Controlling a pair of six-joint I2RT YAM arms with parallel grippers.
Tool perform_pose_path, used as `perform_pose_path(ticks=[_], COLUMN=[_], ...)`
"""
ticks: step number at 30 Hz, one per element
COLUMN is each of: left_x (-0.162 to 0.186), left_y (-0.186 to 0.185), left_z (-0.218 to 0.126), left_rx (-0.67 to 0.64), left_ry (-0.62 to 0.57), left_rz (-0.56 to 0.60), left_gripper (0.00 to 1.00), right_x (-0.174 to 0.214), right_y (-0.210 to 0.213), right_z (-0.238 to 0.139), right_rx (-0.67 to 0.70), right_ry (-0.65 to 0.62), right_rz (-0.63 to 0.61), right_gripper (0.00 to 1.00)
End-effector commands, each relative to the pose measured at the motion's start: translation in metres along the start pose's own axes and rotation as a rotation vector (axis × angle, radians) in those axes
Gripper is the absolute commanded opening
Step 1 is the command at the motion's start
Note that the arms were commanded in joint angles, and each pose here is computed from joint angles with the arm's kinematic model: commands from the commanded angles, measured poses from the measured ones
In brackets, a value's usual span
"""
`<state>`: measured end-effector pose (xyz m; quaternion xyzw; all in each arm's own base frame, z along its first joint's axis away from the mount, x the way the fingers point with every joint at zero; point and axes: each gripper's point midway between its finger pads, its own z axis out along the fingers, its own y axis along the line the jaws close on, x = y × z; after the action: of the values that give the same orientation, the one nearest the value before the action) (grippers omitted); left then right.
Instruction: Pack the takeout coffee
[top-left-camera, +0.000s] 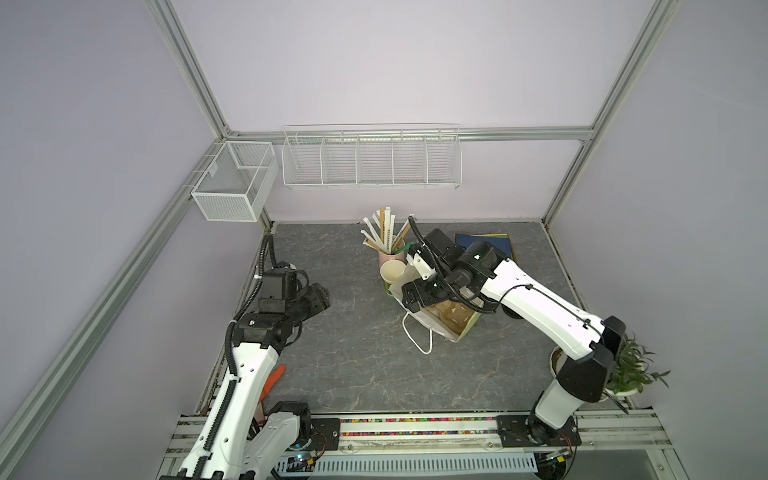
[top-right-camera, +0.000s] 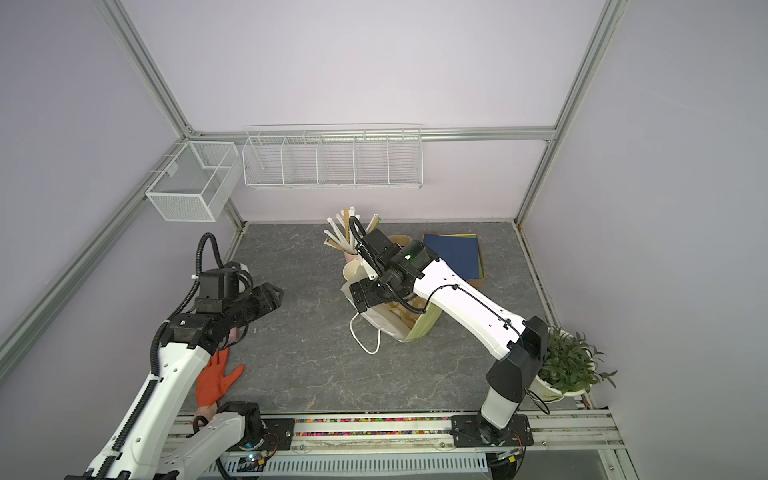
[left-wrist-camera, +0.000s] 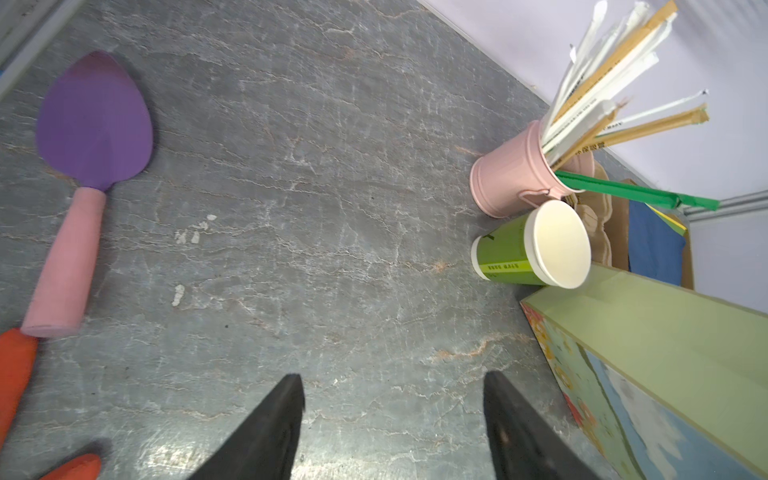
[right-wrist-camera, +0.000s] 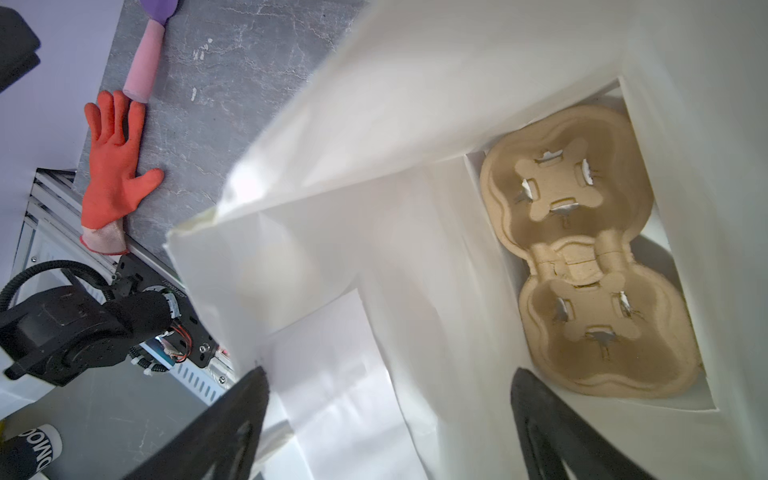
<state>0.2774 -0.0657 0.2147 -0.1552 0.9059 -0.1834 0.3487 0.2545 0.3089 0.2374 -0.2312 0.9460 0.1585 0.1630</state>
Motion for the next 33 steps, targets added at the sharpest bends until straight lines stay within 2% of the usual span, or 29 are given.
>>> perform_pose_path(ticks=[1, 6, 15, 26, 29, 31, 33], left_x=[0.006, 0.027, 0.065, 0.099, 0.106, 0.110, 0.116], left_y=[-0.030, -0.086, -0.164, -0.211, -0.215, -0.218, -0.220], left_z=[-0.015, -0.037, -0.060, -0.075, -0.076, -0.075, -0.074], left_rx=[0.085, 0.287, 0.520, 0.655, 0.673, 0.691, 0.699], left_ry=[0.011, 0.024, 0.097, 0.194, 0.217, 0.230, 0.259], left_rz=[0.019, -0.023, -0.079, -0.078, -0.075, -0.071, -0.094], left_gripper=[0.69, 0.69, 0.69, 0.65, 0.59, 0.50, 0.44], right_x=[-0.003, -0.006, -0.006, -0.008, -0.008, -0.008, -0.008], right_y=[-0.003, -0.006, -0.010, -0.011, -0.011, -0.012, -0.013], right_z=[-0.012, -0.010, -0.006, -0.003, -0.002, -0.002, -0.003], right_rx=[-0.025, -0.023, -0.013, -0.015, -0.013, -0.011, -0.008], right_ry=[-0.033, -0.037, -0.030, -0.028, -0.026, -0.029, -0.028], right_rz=[0.012, 0.021, 0.025, 0.031, 0.031, 0.033, 0.036], right_gripper=[0.93, 0.94, 0.93, 0.93, 0.93, 0.93, 0.93])
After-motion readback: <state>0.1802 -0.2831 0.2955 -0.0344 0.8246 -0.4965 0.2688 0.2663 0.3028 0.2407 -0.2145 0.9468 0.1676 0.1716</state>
